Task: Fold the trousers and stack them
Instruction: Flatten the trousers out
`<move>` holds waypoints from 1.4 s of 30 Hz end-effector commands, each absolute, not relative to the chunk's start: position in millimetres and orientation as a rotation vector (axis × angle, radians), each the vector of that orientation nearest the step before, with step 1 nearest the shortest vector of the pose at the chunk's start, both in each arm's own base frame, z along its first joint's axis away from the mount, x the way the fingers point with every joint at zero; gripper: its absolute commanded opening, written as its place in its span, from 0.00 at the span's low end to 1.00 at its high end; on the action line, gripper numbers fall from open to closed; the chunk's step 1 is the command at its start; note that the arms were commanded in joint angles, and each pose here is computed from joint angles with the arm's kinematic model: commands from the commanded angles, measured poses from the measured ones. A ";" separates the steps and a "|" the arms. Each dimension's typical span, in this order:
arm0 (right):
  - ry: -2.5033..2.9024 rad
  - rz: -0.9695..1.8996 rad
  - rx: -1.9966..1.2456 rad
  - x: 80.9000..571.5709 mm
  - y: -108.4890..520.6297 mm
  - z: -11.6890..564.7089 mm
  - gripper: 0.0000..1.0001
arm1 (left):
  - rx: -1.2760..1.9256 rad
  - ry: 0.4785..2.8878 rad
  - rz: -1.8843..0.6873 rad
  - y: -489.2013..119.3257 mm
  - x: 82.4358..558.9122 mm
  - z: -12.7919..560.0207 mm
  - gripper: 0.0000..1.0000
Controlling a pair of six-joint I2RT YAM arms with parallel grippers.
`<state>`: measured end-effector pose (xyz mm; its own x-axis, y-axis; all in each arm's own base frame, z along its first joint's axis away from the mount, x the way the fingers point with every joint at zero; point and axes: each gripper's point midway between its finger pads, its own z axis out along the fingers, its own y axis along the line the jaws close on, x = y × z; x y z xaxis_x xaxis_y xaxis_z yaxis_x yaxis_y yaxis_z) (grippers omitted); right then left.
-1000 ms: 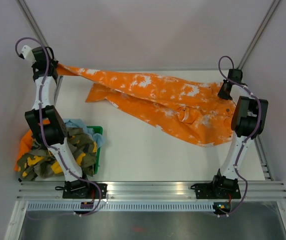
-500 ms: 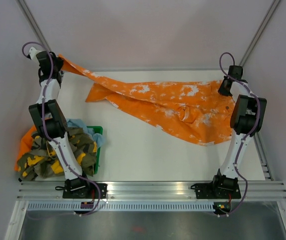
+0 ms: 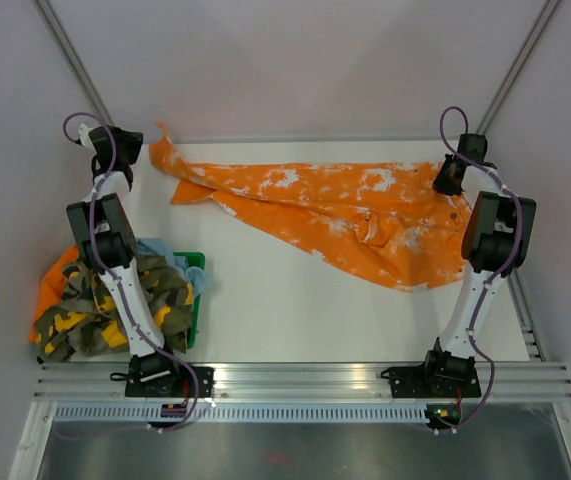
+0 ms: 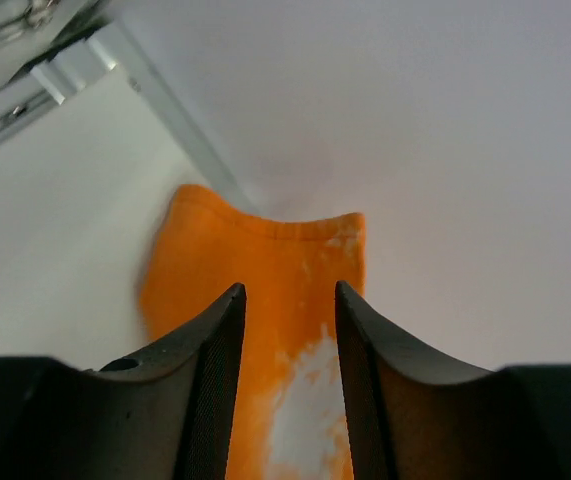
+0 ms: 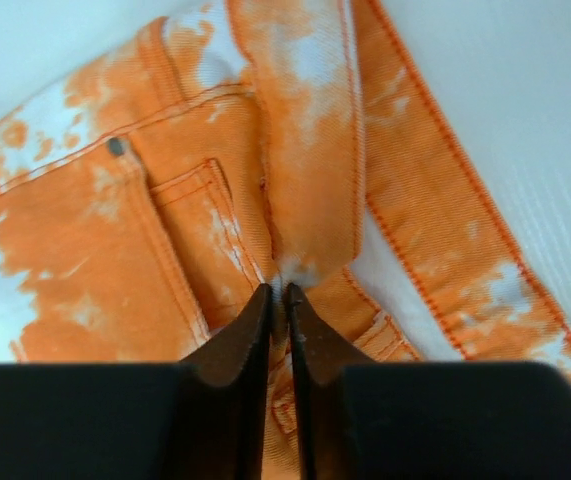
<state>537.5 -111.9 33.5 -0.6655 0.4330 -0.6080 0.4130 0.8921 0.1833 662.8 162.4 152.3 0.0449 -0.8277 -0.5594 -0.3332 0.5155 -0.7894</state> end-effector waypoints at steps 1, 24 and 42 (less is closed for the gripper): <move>2.285 0.168 0.539 546.5 -86.5 89.7 0.20 | -0.939 1.415 -0.551 158.0 640.0 236.3 0.47; 2.282 0.351 0.290 485.4 39.2 147.8 0.59 | -1.589 1.939 -0.309 1.9 448.3 101.2 0.64; 2.288 0.285 0.283 451.8 30.6 161.4 0.61 | -1.603 1.827 -0.450 -18.0 515.9 50.8 0.62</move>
<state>460.1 33.4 158.7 -0.6593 0.2986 -0.6900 0.1067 0.9456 0.3073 489.5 -16.7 36.9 -0.0886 -0.9621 -0.2578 -0.7991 0.2232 -0.5583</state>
